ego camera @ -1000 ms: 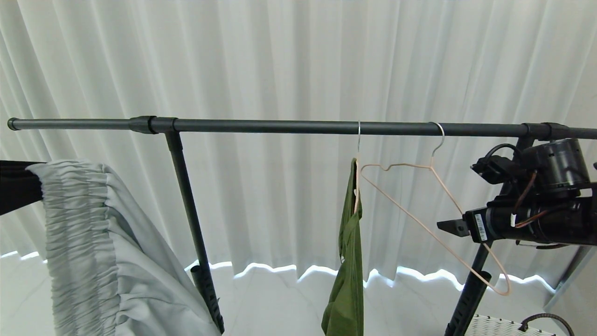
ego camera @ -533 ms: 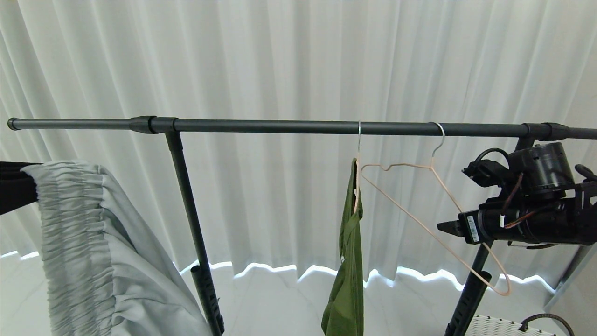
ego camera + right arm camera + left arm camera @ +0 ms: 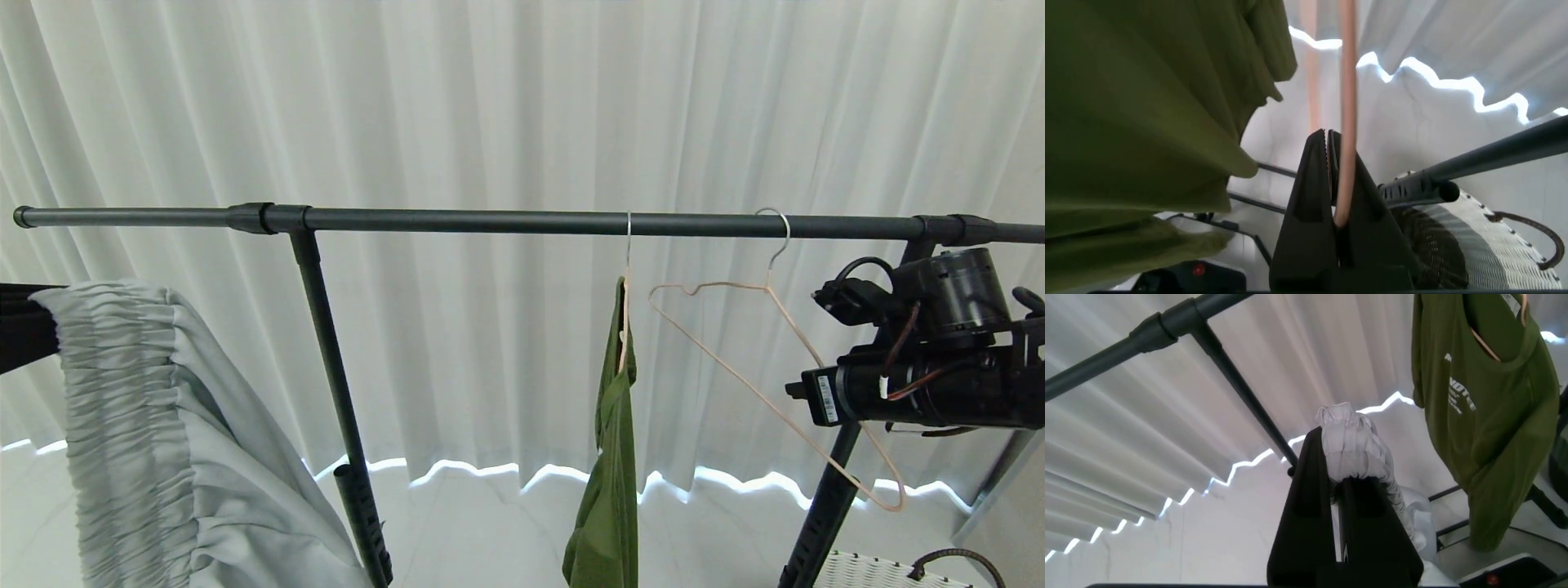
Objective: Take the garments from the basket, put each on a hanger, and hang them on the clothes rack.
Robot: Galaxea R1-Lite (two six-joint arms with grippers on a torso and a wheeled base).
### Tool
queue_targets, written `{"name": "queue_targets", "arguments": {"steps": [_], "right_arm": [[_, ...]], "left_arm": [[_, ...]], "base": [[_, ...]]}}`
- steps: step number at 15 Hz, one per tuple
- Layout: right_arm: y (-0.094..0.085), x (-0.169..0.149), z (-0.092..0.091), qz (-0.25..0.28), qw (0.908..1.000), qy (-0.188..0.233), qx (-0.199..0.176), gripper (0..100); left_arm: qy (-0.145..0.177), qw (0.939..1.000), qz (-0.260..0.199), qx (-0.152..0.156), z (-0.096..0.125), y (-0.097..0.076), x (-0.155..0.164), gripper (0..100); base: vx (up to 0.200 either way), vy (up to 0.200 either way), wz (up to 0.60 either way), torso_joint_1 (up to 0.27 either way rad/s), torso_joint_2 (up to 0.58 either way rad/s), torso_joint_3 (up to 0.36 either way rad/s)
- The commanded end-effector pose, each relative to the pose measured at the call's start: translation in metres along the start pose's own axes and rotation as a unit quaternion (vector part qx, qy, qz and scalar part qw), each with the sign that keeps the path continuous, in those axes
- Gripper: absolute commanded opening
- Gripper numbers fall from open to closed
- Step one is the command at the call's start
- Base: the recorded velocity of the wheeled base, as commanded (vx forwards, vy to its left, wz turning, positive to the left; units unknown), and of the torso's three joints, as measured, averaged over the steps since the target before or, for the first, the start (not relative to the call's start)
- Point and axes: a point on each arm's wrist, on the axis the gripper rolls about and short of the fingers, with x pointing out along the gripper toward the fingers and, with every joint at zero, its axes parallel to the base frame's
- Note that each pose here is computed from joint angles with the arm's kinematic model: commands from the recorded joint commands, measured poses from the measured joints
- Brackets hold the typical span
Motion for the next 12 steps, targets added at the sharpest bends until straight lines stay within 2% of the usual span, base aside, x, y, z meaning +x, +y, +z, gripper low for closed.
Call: {"name": "queue_targets", "arguments": {"steps": [1,7,11,12], "right_arm": [[0.0,-0.007,0.002,0.001,0.9999,-0.011,0.0,0],[0.005,-0.033,0.004,0.009,0.999,-0.044,-0.006,0],[0.006,-0.065,-0.008,0.012,0.9974,-0.071,-0.008,0],[0.006,-0.071,-0.013,0.012,0.9972,-0.074,-0.008,0]], "left_arm": [[0.0,1.0,0.0,0.0,0.0,0.0,0.0,0],[0.0,1.0,0.0,0.0,-0.002,0.001,-0.001,0],[0.001,1.0,0.0,0.001,-0.002,0.0,0.0,0],[0.003,1.0,0.001,0.003,-0.002,0.0,0.0,0]], "base": [[0.0,0.0,0.0,0.0,0.0,0.0],[0.0,0.0,0.0,0.0,0.0,0.0],[0.0,0.0,0.0,0.0,0.0,0.0],[-0.2,0.0,0.0,0.007,0.0,0.002]]}}
